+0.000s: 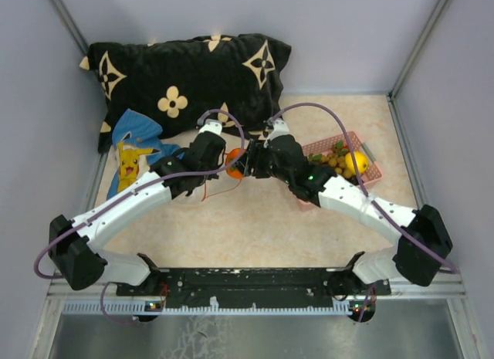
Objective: Place the food in the zip-top bag and seal the zipper
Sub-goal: Place the fake fruit in the zipper food storage bag.
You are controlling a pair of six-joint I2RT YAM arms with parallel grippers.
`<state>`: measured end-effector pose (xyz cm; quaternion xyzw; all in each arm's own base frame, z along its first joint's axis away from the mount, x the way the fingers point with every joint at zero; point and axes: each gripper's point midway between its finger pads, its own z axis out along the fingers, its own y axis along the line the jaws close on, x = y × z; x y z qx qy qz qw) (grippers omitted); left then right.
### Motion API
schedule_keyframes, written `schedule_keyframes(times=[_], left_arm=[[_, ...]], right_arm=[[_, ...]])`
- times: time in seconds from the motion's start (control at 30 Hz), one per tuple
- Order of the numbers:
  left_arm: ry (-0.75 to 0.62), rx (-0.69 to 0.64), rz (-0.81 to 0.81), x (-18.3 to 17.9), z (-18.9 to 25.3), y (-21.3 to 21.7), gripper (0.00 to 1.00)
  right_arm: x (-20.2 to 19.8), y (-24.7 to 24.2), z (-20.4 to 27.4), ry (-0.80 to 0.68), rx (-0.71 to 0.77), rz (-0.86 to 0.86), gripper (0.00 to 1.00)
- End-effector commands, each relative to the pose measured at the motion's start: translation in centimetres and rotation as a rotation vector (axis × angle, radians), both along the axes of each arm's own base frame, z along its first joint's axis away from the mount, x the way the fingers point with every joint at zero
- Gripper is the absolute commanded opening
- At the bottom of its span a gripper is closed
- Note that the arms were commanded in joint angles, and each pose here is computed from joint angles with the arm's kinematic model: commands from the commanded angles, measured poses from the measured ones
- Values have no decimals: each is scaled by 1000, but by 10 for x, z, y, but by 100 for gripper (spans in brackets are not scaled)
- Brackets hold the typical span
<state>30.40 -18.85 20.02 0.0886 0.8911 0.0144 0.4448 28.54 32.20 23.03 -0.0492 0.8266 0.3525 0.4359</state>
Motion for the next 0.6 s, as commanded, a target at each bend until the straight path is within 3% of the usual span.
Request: schedule_keyframes(times=[0.0,0.33,0.57], left_arm=[[-52,-89,-3,4,25,-8,0],[-61,-150,-13,3,33,-16,0],[-67,-183,-17,3,36,-20,0]], right_arm=[[5,23,15,22,150,-4,34],[2,45,-18,122,163,39,39],[-2,53,-22,134,168,86,53]])
